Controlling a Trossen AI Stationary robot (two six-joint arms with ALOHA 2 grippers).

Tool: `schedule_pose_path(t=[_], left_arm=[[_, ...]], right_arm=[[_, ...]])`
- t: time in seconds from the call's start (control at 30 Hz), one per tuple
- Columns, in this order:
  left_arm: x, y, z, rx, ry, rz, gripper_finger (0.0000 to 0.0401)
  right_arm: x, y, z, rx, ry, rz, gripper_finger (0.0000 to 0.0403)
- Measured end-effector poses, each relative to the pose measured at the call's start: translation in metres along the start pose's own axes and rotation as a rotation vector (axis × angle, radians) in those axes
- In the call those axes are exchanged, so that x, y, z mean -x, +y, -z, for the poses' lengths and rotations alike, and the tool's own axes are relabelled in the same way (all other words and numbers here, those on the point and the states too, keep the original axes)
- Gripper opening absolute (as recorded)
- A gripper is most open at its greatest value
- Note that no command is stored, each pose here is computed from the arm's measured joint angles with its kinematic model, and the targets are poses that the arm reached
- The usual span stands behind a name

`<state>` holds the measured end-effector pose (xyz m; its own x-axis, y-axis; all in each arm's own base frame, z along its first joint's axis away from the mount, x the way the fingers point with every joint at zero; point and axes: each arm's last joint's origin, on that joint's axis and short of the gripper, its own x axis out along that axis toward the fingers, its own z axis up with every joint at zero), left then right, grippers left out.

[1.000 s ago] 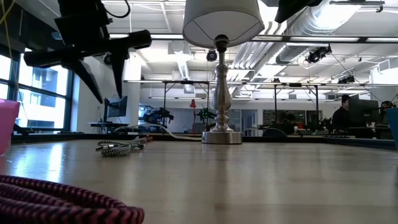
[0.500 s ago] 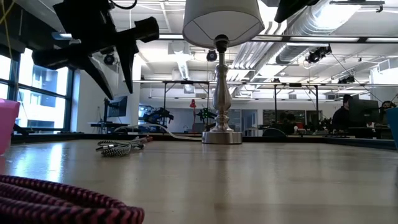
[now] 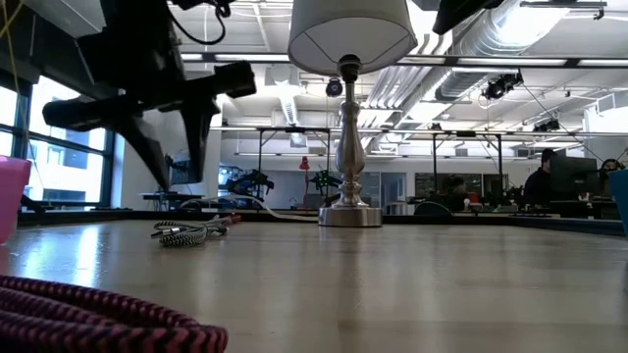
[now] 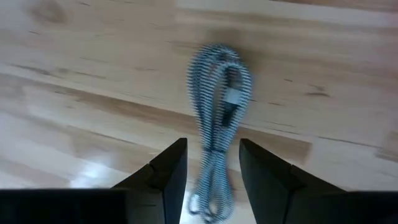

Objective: Pick & Place USB Port
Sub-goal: Put the white and black USB cable into the pink bin

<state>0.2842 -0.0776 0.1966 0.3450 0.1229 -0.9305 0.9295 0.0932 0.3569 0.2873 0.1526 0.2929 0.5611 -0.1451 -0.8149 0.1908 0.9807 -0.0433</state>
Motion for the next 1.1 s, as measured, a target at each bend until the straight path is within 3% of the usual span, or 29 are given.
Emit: schedule_pose_path(t=[0.97, 1.1], left_arm=[[-0.044, 0.0, -0.01, -0.012, 0.027, 0.087, 0.014], [-0.052, 0.003, -0.013, 0.012, 0.047, 0.061, 0.0109]], right_arm=[[0.0, 0.001, -0.002, -0.011, -0.019, -0.01, 0.0153], [0.0, 0.002, -0.002, -0.013, -0.025, -0.011, 0.0153]])
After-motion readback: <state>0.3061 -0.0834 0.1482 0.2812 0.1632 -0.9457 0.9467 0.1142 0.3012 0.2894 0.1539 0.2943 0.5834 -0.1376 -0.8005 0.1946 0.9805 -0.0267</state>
